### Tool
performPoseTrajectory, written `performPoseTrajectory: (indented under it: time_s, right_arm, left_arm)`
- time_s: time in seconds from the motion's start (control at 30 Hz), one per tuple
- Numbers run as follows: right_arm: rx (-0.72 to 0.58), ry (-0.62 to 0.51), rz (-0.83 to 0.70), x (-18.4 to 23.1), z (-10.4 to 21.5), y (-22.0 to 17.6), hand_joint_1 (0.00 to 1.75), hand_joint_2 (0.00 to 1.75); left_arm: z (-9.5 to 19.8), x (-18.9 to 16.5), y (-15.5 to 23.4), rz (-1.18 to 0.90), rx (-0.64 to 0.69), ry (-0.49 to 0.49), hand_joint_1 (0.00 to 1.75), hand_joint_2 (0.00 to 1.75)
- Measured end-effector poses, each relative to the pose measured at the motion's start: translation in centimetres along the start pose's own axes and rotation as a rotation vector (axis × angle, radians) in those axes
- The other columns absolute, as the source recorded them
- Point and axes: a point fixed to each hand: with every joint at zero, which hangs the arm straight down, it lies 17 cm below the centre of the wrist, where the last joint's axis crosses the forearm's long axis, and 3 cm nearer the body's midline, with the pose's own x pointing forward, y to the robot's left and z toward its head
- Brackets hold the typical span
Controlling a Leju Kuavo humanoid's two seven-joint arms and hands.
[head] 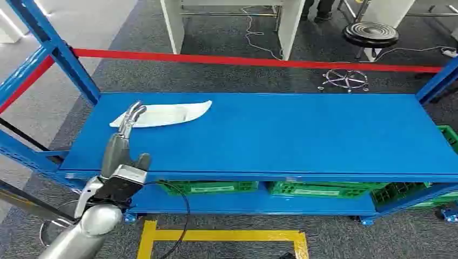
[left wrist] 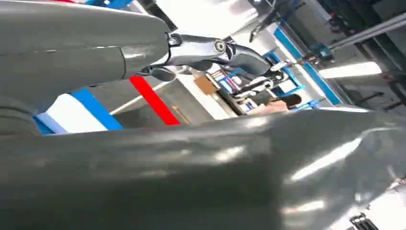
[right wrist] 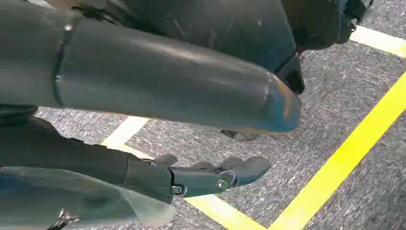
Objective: Take the parts from the cabinet and place them on the table.
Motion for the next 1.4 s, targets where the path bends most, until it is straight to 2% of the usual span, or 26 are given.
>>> performPoseTrajectory:
  time_s: [0.27, 0.77, 1.37, 1.4]
  right_arm:
    - [0.005, 0.0, 0.009, 0.0, 0.0, 0.1, 0.0, 0.0]
    - [0.027, 0.03, 0.062, -0.3, -0.1, 0.6, 0.0, 0.0]
    - [0.047, 0.036, 0.106, -0.2, -0.2, 1.0, 0.0, 0.0]
    - [0.048, 0.037, 0.108, -0.2, -0.2, 1.0, 0.0, 0.0]
  left_arm:
    - [-0.3, -0.3, -0.5, 0.002, -0.008, 0.007, 0.0, 0.0]
    - [-3.8, -3.0, -2.1, -0.124, -0.059, 0.037, 0.0, 0.0]
    - [-4.9, -7.2, -6.1, -0.286, -0.218, 0.093, 0.0, 0.0]
    - [-4.9, -7.4, -6.3, -0.294, -0.229, 0.093, 0.0, 1.75]
